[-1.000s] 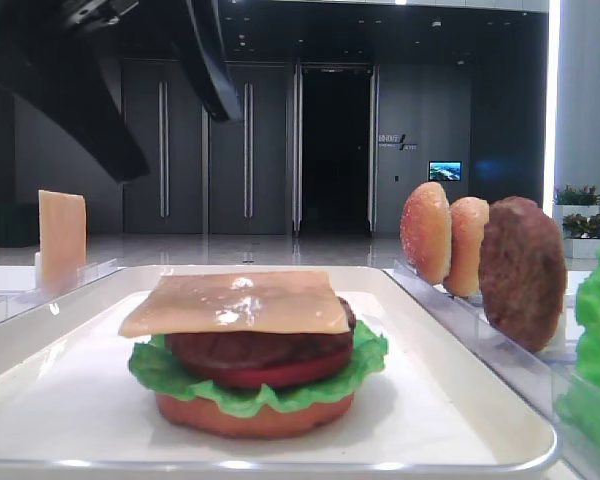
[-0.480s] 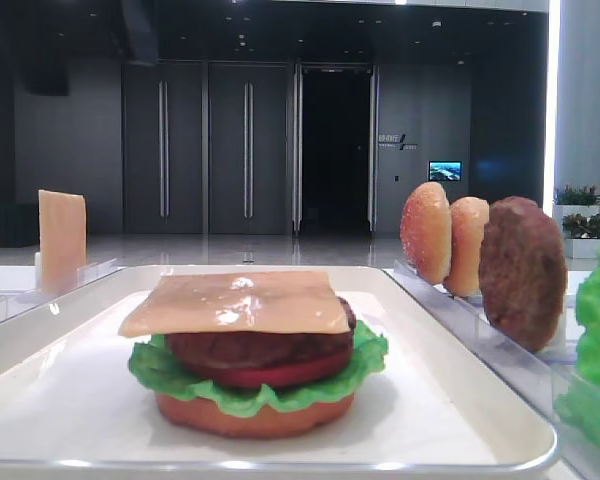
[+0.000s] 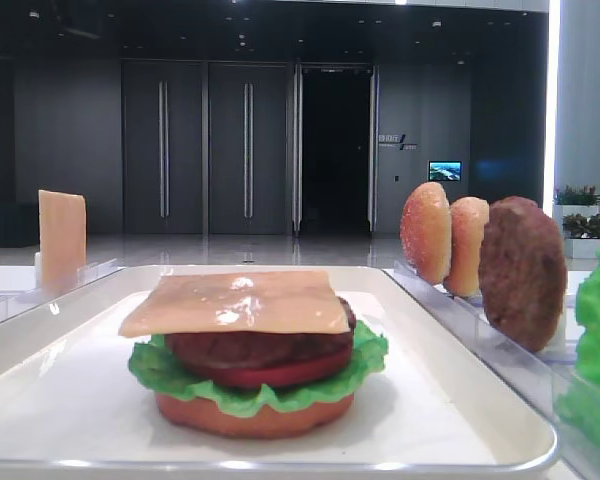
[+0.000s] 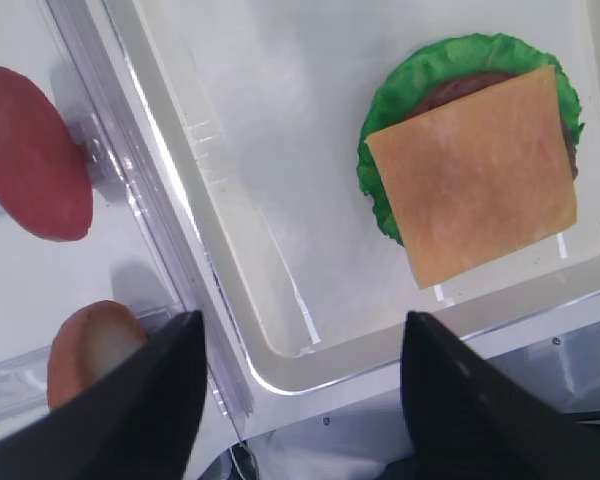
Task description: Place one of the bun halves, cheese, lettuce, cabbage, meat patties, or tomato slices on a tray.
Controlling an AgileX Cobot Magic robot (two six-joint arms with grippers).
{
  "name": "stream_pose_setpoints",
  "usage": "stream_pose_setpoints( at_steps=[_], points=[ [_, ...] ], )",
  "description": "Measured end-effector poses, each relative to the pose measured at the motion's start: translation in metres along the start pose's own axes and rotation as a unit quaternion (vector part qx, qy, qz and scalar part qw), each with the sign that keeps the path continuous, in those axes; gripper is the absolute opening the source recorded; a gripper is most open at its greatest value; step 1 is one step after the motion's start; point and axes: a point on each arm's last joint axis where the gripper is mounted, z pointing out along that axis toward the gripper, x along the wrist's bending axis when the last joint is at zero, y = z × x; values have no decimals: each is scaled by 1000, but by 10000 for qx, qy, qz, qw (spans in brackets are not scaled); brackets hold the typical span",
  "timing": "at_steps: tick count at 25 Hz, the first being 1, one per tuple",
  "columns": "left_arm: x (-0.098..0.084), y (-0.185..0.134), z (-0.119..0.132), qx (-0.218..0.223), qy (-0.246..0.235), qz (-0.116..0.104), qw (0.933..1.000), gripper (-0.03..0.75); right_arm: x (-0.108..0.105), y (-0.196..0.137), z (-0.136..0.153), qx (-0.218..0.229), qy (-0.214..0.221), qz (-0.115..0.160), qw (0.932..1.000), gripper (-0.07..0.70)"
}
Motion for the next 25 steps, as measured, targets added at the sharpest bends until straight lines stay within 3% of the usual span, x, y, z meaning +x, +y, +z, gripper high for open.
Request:
stream_pose_setpoints(
  at_steps=[8, 11, 17, 25],
  points=[
    [0, 0, 0, 5, 2, -35, 10000, 454, 0, 0, 0, 0, 0, 0, 10000, 408],
    [7, 2, 0, -4, 27, -165, 9999, 454, 0, 0, 0, 0, 0, 0, 10000, 408],
    [48, 12, -1, -33, 118, -648, 9978, 454, 0, 0, 0, 0, 0, 0, 10000, 408],
    [107, 16, -4, -84, 300, -1090, 9936, 454, 0, 0, 0, 0, 0, 0, 10000, 408]
  ],
)
